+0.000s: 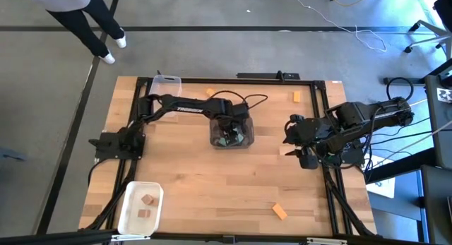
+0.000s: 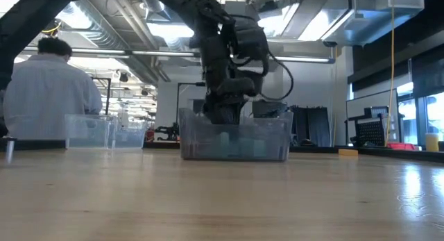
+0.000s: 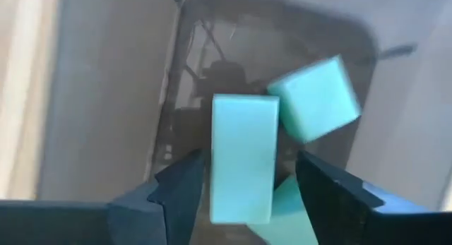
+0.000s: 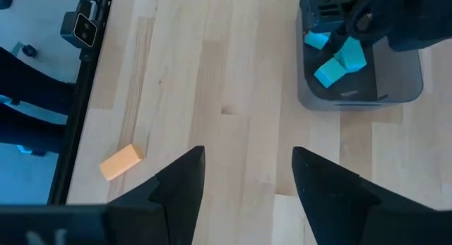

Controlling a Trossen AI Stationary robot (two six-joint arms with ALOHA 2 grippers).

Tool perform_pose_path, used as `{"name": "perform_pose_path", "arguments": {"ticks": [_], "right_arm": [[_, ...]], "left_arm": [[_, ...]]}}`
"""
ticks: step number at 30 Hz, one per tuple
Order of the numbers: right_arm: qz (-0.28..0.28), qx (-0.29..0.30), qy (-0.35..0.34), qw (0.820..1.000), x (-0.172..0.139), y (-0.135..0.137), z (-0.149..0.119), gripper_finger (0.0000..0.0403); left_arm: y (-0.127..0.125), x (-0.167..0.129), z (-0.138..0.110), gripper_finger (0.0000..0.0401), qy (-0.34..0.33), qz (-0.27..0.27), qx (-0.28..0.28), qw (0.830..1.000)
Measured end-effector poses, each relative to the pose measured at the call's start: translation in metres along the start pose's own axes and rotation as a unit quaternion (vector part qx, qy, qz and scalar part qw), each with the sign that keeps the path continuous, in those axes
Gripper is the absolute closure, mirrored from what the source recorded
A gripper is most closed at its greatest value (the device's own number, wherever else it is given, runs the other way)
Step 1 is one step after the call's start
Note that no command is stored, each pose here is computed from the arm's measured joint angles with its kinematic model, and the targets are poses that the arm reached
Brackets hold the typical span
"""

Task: Sort & place blocks by color
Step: Put the light blue block into the black transparent bin, then put the top left yellow block into the transparent bin

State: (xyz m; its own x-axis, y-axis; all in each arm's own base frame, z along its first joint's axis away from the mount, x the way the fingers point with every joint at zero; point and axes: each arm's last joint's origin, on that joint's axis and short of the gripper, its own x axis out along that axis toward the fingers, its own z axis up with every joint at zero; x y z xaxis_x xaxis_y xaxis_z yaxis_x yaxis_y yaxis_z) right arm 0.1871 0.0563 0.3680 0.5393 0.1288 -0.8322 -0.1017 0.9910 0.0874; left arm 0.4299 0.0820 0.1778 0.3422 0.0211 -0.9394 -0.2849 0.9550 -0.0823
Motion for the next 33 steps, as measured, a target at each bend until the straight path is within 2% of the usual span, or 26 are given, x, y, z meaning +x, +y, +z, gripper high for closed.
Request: {"name": "perform_pose_path", "arguments": {"ticks": [7, 10, 13, 17, 22, 28, 33], "right_arm": [[-0.001, 0.038, 0.003, 0.999, 0.0, 0.0, -0.001, 0.0191], [-0.001, 0.051, 0.004, 0.999, 0.0, 0.0, -0.001, 0.0191], [-0.006, 0.066, 0.002, 0.998, 0.0, 0.0, -0.001, 0.0191], [-0.013, 0.076, 0.0, 0.997, 0.0, -0.001, -0.001, 0.0191], [-0.013, 0.075, 0.0, 0.997, 0.0, -0.001, -0.001, 0.0191], [-0.012, 0.076, -0.004, 0.997, 0.0, -0.001, 0.0, 0.0191], [-0.015, 0.076, -0.02, 0.997, 0.0, 0.0, 0.003, 0.0191]], "left_arm": [[-0.006, -0.043, 0.02, 0.0175, -0.017, 0.005, 0.004, 1.0], [-0.006, -0.068, 0.031, 0.0176, -0.035, 0.047, 0.002, 0.998], [0.005, -0.094, 0.035, 0.0178, -0.023, 0.081, -0.047, 0.995], [0.035, -0.117, 0.033, 0.0176, 0.003, 0.099, -0.142, 0.985], [0.084, -0.122, 0.026, 0.0176, 0.031, 0.122, -0.226, 0.966], [0.144, -0.119, 0.015, 0.0175, 0.03, 0.138, -0.291, 0.946], [0.184, -0.107, 0.006, 0.0175, 0.008, 0.102, -0.332, 0.938]]}}
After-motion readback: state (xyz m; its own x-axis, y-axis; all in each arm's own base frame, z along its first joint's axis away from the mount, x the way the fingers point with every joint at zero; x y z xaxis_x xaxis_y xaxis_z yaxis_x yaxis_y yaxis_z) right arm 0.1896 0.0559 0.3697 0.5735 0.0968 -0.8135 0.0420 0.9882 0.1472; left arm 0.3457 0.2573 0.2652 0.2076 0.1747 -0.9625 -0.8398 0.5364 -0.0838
